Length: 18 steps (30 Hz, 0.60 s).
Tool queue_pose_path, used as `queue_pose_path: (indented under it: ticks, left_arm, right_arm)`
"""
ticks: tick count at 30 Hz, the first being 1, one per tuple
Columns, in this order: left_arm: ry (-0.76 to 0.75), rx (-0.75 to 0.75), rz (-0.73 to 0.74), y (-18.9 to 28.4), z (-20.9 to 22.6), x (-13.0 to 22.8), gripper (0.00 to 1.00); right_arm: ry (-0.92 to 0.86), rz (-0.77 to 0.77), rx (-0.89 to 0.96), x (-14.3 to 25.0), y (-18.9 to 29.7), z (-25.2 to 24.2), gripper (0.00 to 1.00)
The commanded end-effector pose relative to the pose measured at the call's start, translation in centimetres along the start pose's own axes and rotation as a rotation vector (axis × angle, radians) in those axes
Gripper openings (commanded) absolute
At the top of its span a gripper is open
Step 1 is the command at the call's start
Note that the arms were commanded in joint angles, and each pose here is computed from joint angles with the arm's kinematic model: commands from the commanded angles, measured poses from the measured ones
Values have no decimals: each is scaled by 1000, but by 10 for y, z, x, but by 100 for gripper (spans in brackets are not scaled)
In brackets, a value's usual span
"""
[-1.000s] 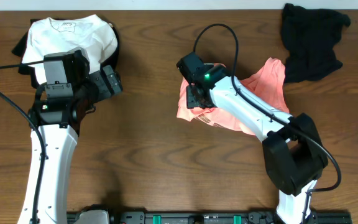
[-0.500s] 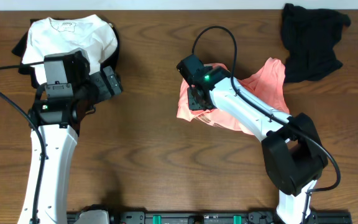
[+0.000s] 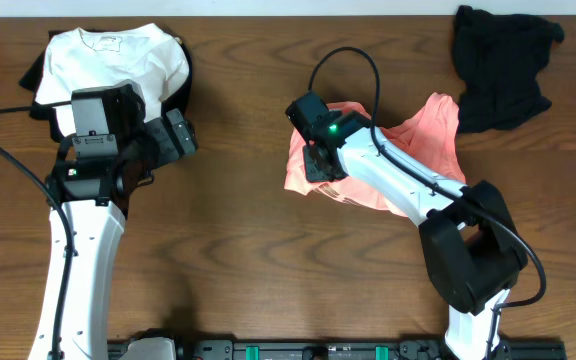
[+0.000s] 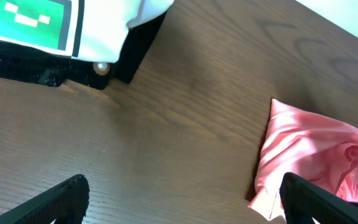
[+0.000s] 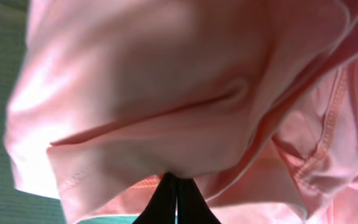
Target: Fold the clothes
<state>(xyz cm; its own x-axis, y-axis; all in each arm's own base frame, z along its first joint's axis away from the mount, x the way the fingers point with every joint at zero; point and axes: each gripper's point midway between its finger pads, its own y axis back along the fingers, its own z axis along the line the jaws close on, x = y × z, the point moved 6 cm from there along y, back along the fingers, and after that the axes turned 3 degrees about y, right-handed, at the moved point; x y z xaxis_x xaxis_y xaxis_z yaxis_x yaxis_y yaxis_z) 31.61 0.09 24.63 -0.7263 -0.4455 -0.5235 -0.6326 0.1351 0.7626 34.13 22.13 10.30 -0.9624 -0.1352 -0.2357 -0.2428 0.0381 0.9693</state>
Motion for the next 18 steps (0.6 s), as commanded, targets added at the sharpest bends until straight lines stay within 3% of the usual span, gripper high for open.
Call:
queue_pose_path:
  ticks: [1, 11, 14, 15, 16, 18]
  left_arm:
    - [10, -13, 1, -1, 3, 1, 98]
    - [10, -13, 0, -1, 3, 1, 98]
    - [10, -13, -1, -1, 3, 0, 98]
    - [10, -13, -1, -1, 3, 0, 98]
    - [9, -13, -1, -1, 3, 0, 98]
    - [10, -14, 0, -1, 3, 0, 98]
  right_arm:
    - [0, 14, 18, 1, 4, -11, 1]
    - [27, 53, 24, 14, 51, -40, 1]
    - [27, 82, 29, 18, 49, -42, 8]
    - [34, 99, 24, 21, 47, -42, 24]
    - [42, 109, 21, 22, 46, -41, 29]
    - [52, 135, 27, 27, 45, -43, 21]
